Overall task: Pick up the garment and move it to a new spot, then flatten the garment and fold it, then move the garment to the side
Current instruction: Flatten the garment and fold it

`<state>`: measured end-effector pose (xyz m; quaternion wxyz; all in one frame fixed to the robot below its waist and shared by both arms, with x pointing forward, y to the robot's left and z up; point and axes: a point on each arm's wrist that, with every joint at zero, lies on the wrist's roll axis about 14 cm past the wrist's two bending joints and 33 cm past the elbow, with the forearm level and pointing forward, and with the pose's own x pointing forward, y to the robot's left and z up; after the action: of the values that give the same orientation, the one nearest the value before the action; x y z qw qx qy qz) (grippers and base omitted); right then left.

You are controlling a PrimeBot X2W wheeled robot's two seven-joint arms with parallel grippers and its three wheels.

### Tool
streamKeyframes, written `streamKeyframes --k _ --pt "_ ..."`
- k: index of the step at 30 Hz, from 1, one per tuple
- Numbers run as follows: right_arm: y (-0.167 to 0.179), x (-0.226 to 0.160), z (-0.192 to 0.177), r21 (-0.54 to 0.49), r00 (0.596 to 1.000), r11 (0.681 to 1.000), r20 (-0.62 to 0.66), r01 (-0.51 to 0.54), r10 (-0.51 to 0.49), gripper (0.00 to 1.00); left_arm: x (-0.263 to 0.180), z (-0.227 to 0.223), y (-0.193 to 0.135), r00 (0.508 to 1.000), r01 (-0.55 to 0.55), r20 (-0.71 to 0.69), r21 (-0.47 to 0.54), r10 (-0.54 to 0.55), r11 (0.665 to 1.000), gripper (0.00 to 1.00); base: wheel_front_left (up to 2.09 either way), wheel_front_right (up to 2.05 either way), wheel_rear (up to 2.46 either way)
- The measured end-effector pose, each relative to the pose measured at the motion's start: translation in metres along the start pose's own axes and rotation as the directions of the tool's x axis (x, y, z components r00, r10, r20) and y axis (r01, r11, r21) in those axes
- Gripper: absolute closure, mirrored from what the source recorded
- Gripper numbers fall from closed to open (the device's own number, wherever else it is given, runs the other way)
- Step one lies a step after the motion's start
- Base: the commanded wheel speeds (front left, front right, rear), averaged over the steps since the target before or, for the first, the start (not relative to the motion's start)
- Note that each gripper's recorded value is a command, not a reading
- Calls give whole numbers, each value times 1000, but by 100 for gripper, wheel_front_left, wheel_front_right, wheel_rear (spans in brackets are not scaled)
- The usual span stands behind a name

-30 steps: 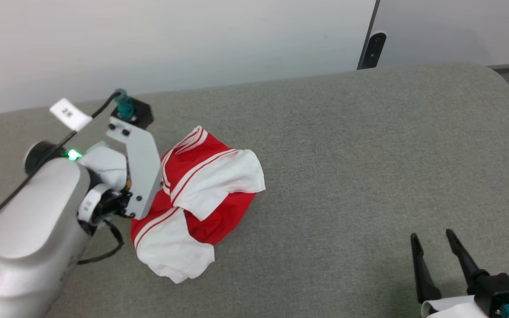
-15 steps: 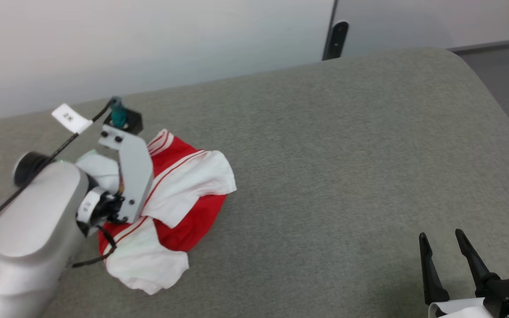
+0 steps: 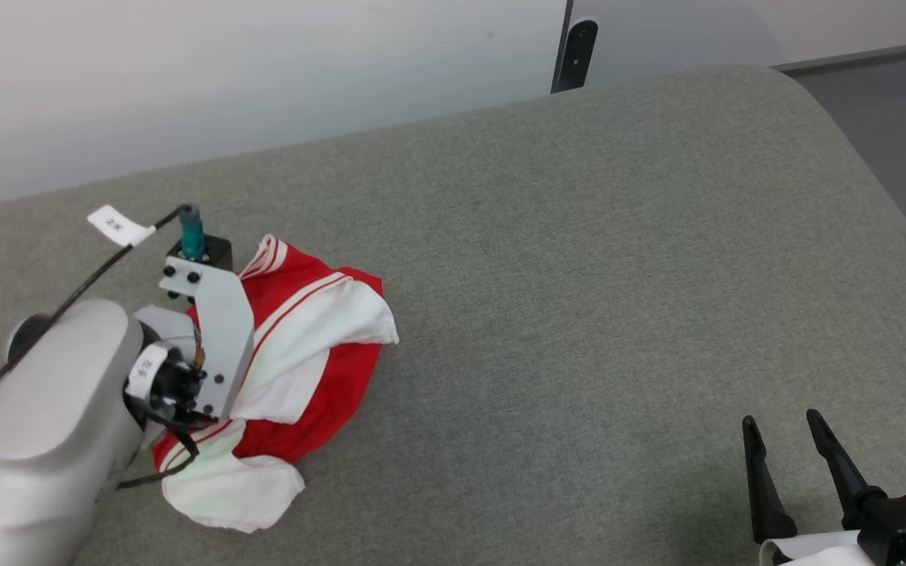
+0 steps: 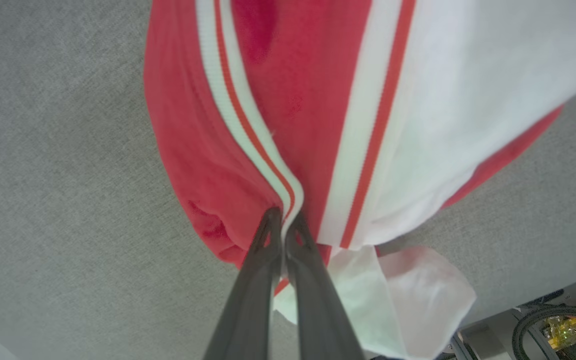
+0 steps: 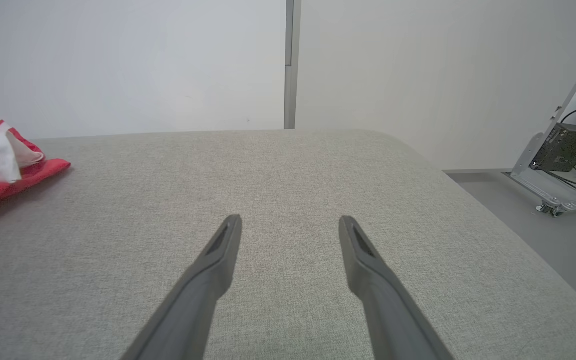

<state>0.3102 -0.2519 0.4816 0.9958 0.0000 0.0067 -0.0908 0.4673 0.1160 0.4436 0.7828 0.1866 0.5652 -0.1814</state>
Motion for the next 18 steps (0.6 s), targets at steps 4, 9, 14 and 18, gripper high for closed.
streamKeyframes --k 4,9,14,18 --pt "1 2 -1 0 1000 1000 -3 -4 4 0 -2 -4 1 999 13 -36 12 -12 1000 100 0 0 0" --pt "3 3 -1 1 1000 1000 -3 -8 8 0 -21 11 10 1000 -5 11 54 4 999 100 0 0 0" --pt "4 3 -2 4 1000 1000 -6 -14 14 0 -36 16 30 998 -64 36 97 61 993 100 0 0 0" --pt "5 4 -3 3 1000 1000 -10 -17 17 0 -44 16 51 991 -129 47 131 124 983 100 0 0 0"
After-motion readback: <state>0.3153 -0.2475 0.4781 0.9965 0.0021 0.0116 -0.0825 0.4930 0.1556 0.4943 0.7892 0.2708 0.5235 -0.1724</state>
